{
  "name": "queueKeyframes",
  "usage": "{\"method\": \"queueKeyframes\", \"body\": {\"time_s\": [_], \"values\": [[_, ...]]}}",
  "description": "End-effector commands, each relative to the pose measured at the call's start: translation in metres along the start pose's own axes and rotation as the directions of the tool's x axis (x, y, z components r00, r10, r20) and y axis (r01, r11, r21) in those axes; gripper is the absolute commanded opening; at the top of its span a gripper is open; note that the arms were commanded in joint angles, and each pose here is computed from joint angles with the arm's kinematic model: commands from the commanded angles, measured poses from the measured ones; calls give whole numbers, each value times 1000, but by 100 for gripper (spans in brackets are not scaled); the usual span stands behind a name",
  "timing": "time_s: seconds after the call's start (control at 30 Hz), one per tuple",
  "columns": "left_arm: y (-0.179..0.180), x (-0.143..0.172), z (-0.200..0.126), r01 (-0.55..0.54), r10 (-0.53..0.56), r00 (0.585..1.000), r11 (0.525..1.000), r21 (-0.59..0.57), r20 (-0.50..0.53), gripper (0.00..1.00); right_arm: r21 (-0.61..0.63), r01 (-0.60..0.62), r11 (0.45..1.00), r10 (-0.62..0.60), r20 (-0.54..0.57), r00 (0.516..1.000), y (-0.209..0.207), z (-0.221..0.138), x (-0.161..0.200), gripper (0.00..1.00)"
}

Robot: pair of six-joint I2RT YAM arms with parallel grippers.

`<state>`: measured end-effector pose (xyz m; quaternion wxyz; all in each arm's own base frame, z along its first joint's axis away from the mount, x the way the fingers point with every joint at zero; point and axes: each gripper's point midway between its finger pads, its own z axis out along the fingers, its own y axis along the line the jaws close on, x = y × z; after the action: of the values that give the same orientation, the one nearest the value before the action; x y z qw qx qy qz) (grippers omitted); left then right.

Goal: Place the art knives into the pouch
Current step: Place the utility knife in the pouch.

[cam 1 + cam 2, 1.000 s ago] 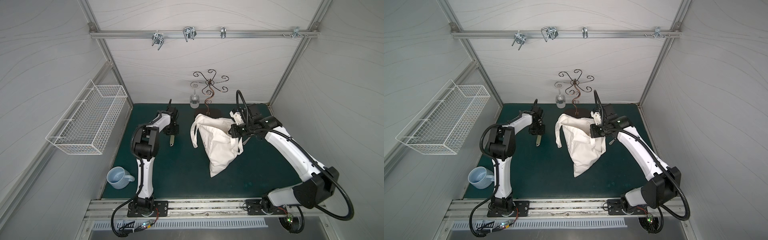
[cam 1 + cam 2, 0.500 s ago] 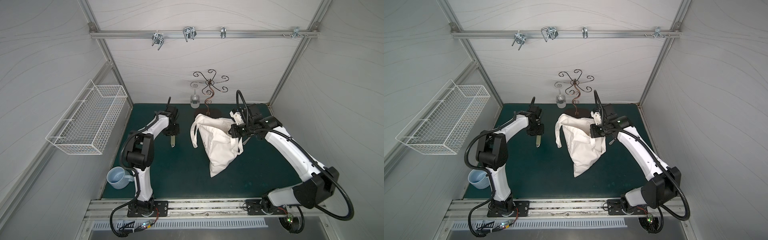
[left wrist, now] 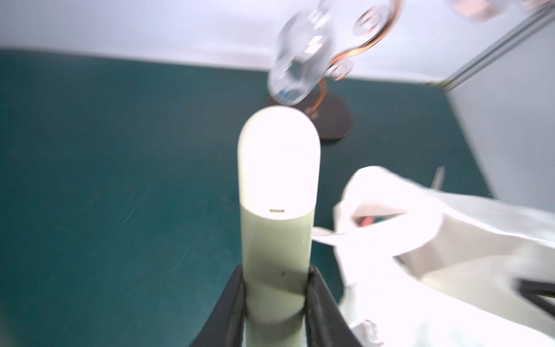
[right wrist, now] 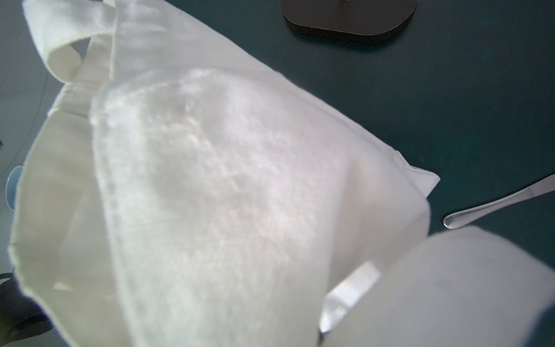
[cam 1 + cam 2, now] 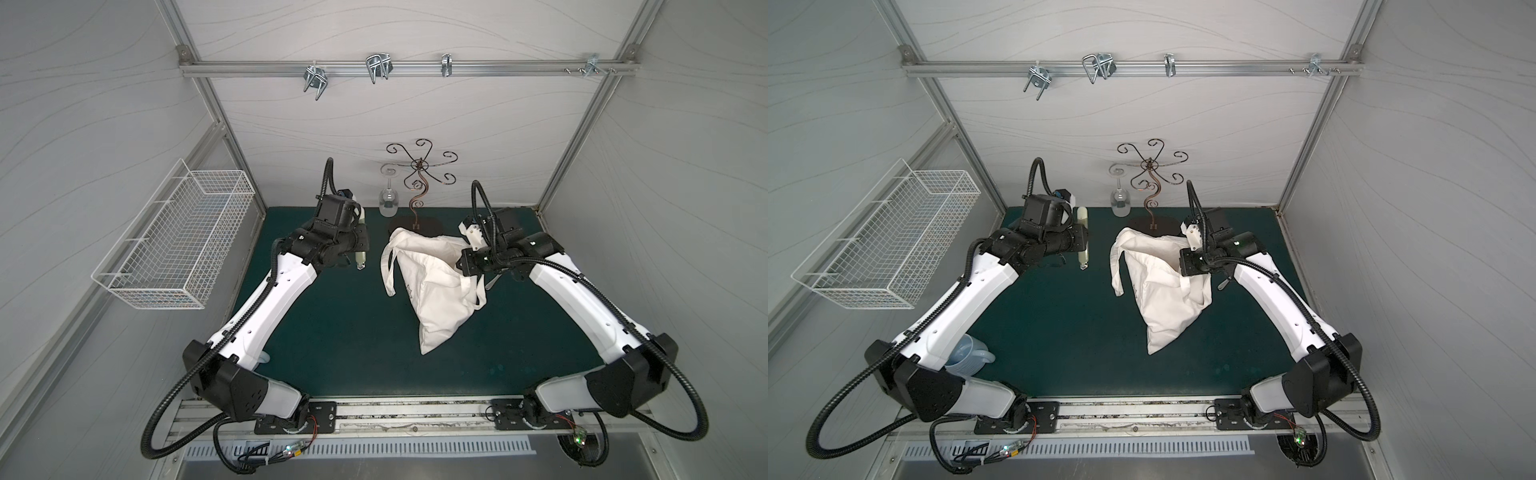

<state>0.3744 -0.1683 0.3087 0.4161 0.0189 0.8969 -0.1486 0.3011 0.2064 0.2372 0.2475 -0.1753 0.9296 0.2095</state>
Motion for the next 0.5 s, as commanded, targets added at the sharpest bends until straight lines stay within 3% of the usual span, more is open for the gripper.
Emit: {"method": "queueKeyframes", "body": {"time_s": [0.0,0.23,0.47], "values": [[-51,-45,-19,-57,19,980,981,186,197,26,-4,20,1000,-20,-12,1000,5,-6,6,0],[-134,-67,-40,-219,67,924,901,375,377,30,-1,24,1000,-24,-14,1000,5,-7,6,0],[-195,-62,-44,-340,107,883,817,467,456,31,0,24,1000,-24,-16,1000,5,-7,6,0]]}}
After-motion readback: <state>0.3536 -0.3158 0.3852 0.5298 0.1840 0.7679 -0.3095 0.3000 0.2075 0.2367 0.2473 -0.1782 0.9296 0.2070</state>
